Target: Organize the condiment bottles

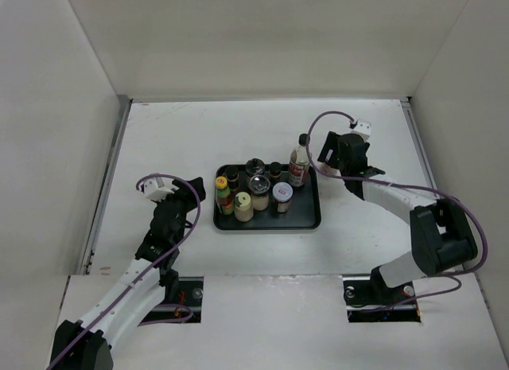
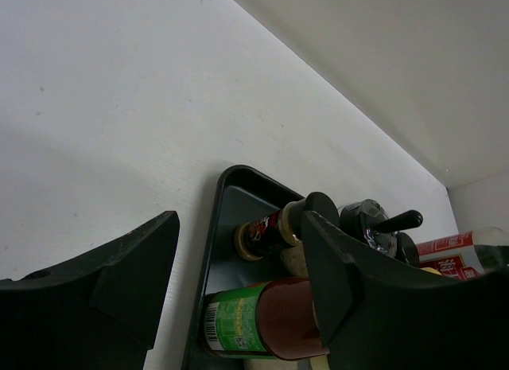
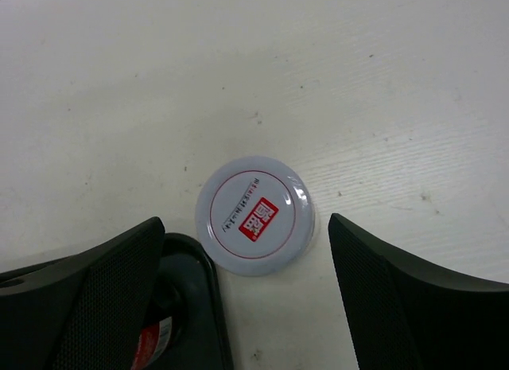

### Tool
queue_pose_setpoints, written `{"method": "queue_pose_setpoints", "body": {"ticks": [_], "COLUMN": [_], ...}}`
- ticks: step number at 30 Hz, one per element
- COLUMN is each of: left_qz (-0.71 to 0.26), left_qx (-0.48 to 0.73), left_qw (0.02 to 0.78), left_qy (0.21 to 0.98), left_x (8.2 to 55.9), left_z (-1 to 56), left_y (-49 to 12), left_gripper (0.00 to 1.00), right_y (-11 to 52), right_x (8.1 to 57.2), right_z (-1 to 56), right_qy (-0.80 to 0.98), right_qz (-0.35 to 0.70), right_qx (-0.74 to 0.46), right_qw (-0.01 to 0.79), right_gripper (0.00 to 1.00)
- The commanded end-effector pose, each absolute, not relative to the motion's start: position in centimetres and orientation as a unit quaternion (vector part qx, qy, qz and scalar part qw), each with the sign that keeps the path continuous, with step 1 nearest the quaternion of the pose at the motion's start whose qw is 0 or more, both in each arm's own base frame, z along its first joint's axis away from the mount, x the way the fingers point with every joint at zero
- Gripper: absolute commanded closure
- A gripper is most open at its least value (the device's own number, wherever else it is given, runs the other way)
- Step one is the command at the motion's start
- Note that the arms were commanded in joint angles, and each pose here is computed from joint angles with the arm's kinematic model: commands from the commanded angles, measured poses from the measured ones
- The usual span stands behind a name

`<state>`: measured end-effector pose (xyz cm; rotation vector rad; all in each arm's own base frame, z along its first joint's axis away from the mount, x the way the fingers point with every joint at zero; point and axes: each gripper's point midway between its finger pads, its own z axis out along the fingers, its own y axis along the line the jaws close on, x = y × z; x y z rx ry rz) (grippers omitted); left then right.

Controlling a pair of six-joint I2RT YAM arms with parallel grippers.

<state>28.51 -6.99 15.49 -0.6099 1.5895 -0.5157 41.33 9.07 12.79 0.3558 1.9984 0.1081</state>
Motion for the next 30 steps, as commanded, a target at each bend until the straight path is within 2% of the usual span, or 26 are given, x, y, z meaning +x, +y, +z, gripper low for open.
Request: {"method": "queue_pose_setpoints", "body": {"ticks": [1,6,9,13,23,30], "left_qz": [-0.228,-0.230,-0.228,-0.231,-0.232,-0.229], "left_qx": [-0.267,-0.266,-0.266,-0.265,-0.264,-0.267], "left_qw": [0.644,0.643,0.642,0.643,0.643,0.644], "left_qy": [0.680,0.680,0.682,0.680,0.680,0.679], "left_x": [28.6,28.6,28.7,28.7,28.7,28.6], "left_z": [16.2,16.3,16.2,16.4,16.4,16.3], "left_y": [-6.7,-6.9,-6.8,-6.9,-7.0,-6.8], "left_gripper": [0.39,0.39,0.39,0.39,0.39,0.39], "right_y": [10.1,10.1,9.6,8.1,10.4,14.6], "right_x": [43.7,44.0,43.7,42.4,33.5,29.0], "right_z": [14.7,13.8,13.8,14.9,19.0,18.5], "right_qy": [0.817,0.819,0.814,0.799,0.772,0.784], "right_qz": [0.072,0.069,0.062,0.040,0.087,0.149], "right_qx": [0.140,0.146,0.156,0.176,0.158,0.117], "right_qw": [0.554,0.550,0.555,0.573,0.609,0.591], "right_gripper": [0.15,0.28,0.41,0.50,0.52,0.52]}}
